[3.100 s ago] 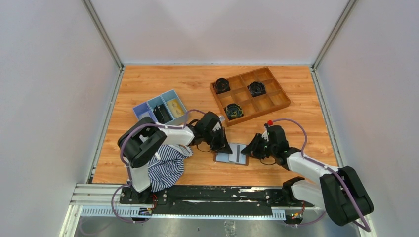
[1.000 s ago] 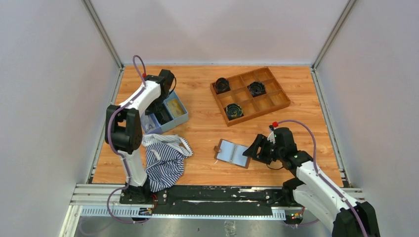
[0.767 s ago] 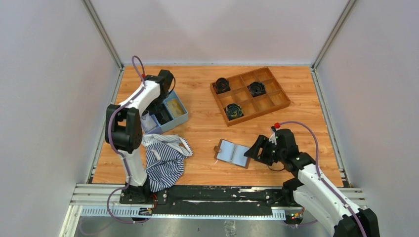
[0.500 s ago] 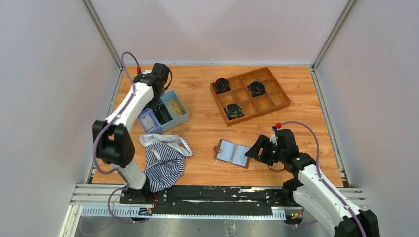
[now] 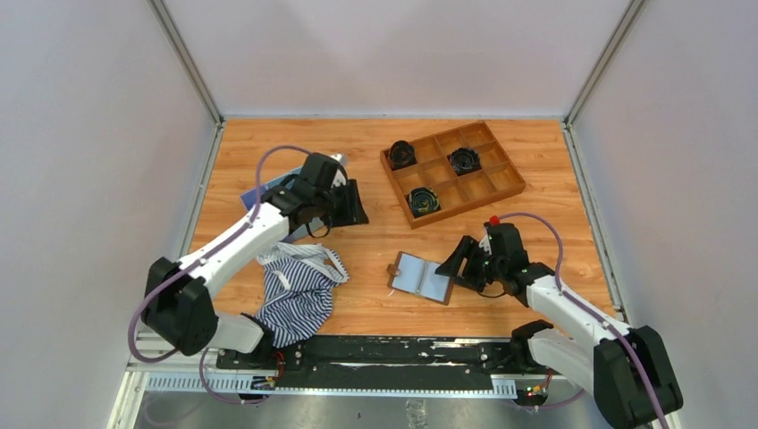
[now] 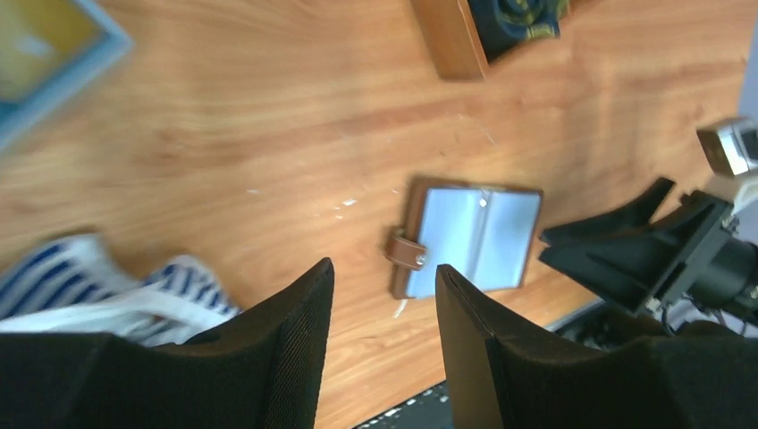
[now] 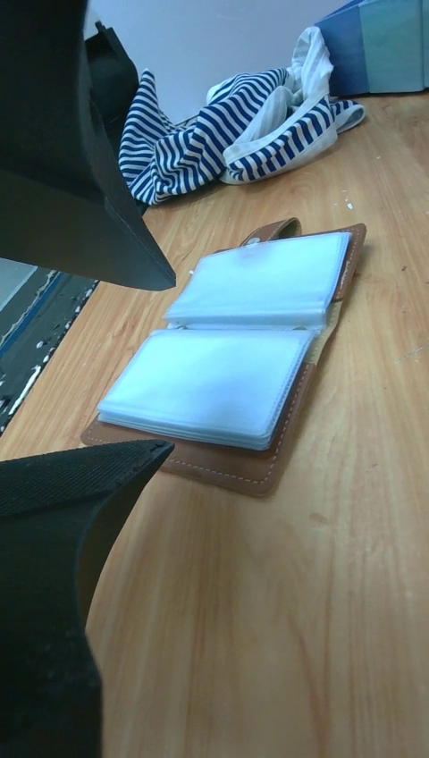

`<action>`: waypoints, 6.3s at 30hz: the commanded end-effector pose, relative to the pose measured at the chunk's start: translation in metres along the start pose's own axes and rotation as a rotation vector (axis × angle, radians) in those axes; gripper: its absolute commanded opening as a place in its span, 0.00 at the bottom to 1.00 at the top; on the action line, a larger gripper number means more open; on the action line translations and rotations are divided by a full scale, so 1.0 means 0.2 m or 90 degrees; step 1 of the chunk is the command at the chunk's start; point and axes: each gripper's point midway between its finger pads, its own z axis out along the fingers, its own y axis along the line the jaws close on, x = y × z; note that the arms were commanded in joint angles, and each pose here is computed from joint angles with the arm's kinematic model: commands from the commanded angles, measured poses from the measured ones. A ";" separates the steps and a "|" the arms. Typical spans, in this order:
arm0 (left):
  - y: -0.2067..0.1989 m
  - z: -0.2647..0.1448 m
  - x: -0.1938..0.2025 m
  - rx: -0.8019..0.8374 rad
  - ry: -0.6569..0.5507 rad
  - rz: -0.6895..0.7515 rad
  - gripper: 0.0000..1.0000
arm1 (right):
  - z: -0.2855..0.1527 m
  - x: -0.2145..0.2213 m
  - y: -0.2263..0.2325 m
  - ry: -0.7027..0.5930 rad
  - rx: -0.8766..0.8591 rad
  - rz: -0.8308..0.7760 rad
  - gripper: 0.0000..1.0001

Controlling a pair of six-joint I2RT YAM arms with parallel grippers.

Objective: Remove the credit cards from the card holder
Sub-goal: Remove the credit card from the card holder.

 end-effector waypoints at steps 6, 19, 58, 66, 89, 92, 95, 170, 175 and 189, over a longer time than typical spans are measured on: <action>-0.32 0.30 0.28 0.188 0.121 -0.029 0.51 | 0.06 -0.04 0.06 0.016 -0.030 0.006 0.65; -0.13 0.55 0.61 0.103 0.226 -0.026 0.51 | 0.05 -0.05 0.19 0.019 -0.118 0.020 0.64; -0.09 0.55 0.68 0.094 0.233 -0.029 0.48 | 0.14 0.03 0.34 0.062 -0.120 -0.033 0.62; -0.14 0.37 0.42 0.061 0.110 0.029 0.45 | 0.17 0.05 0.24 0.064 -0.091 -0.006 0.42; -0.32 0.51 0.79 0.138 0.275 0.044 0.42 | 0.08 0.06 0.01 0.042 0.010 0.004 0.41; -0.35 0.51 0.78 0.156 0.274 0.036 0.41 | 0.04 0.05 -0.02 0.013 0.026 -0.009 0.44; -0.37 0.51 0.77 0.168 0.275 0.031 0.41 | 0.02 0.03 -0.05 -0.017 0.032 -0.009 0.45; -0.61 0.48 0.75 0.238 0.273 0.042 0.44 | 0.07 0.05 -0.13 0.014 0.055 0.009 0.05; -0.66 0.47 0.77 0.248 0.281 0.050 0.44 | 0.07 0.05 -0.12 0.014 0.054 0.009 0.06; -0.82 0.45 0.83 0.298 0.306 0.086 0.44 | -0.09 -0.09 -0.10 -0.068 0.072 -0.011 0.35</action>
